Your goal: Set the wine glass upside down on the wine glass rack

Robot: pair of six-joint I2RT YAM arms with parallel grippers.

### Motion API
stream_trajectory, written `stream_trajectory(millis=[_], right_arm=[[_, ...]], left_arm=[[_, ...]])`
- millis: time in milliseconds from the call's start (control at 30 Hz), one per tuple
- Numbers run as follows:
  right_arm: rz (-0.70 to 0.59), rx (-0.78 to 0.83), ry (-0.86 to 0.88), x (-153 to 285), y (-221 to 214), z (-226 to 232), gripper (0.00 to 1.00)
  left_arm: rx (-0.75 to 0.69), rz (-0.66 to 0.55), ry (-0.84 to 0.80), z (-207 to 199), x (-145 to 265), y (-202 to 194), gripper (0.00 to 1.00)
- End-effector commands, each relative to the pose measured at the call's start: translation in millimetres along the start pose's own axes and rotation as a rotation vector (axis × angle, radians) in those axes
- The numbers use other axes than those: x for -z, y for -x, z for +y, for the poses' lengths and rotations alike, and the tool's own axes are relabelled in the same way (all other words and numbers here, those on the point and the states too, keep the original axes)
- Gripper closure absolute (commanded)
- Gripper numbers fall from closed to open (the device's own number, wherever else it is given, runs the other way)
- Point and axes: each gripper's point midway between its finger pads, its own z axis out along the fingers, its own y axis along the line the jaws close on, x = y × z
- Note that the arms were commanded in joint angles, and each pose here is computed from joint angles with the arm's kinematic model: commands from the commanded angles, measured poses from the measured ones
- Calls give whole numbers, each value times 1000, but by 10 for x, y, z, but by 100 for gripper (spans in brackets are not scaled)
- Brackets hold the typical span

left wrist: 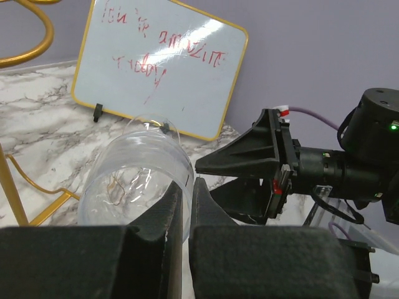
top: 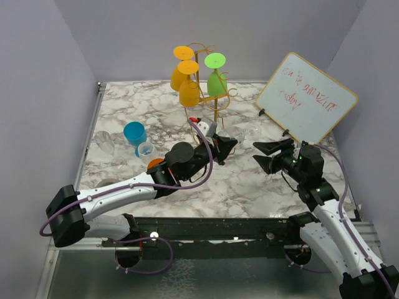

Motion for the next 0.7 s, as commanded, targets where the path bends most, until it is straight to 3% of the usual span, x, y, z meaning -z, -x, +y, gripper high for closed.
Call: stream_trajectory(millis=[0, 100, 300, 667], right_arm=[[-9, -123, 111, -16, 49, 328, 39], [15, -115, 92, -72, 27, 369, 40], [45, -107, 208, -88, 1, 529, 55], [43, -105, 160, -246, 43, 514, 52]], left_arm=[[2, -132, -12, -58, -24, 238, 100], [0, -147, -16, -63, -36, 242, 100], [-3, -145, -19, -62, -71, 187, 100], [-6, -137, -45, -111, -127, 135, 100]])
